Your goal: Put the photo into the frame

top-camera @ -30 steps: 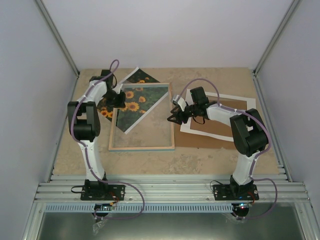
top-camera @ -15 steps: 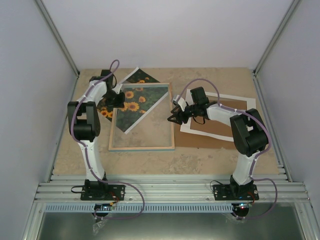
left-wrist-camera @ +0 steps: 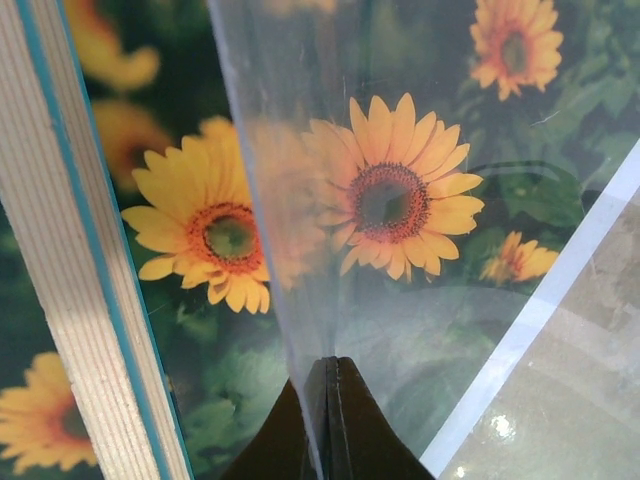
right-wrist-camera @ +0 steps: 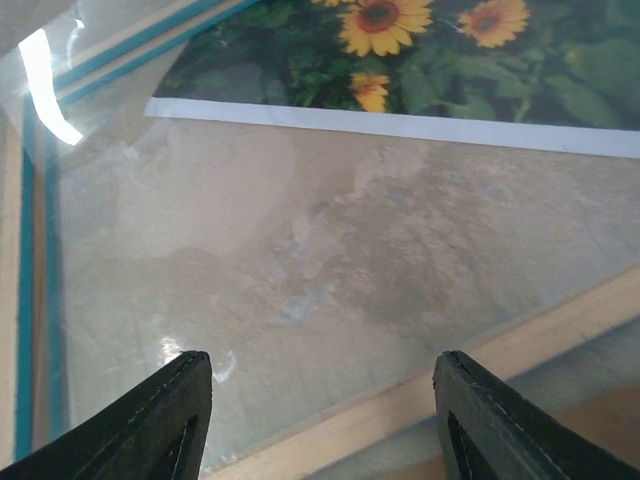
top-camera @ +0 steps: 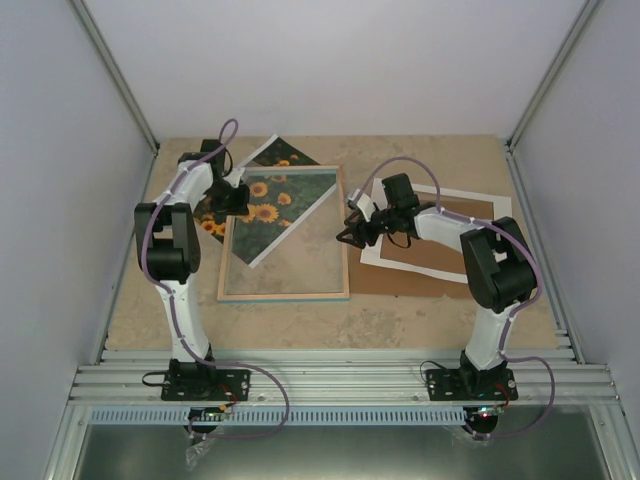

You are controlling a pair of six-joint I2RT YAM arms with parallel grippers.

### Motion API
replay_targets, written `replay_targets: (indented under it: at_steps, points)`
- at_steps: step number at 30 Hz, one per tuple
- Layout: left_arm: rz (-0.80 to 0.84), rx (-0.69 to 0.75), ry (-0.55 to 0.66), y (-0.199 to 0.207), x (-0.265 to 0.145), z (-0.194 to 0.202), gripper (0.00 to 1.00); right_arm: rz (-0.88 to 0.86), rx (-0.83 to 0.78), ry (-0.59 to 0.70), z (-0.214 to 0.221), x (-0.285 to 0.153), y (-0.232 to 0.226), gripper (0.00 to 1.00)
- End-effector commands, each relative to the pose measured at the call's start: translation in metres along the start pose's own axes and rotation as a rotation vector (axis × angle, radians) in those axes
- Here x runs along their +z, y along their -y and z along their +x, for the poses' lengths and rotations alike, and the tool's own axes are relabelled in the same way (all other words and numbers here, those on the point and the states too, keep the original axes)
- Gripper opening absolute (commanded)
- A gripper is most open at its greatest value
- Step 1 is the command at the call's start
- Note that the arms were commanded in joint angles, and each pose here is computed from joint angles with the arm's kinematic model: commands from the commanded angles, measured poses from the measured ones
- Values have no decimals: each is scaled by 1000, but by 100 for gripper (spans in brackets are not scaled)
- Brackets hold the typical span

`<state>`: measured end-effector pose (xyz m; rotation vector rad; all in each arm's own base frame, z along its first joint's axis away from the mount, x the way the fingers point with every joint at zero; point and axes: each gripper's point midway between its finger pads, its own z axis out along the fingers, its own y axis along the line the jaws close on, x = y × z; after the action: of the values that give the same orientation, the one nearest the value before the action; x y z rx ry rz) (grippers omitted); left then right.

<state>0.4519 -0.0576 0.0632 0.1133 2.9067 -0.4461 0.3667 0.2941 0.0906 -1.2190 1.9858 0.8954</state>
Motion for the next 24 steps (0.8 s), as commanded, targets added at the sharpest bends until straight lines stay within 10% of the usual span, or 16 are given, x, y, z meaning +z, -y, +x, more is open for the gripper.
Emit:
replay_targets:
  at_steps: [1,24]
  points:
    - [-6,16,-47,-5,15,11,0,88,99,-15,10,-6,30,63]
    - [37,43,-60,10,28,10,0,-11,285,-33,26,19,39,60]
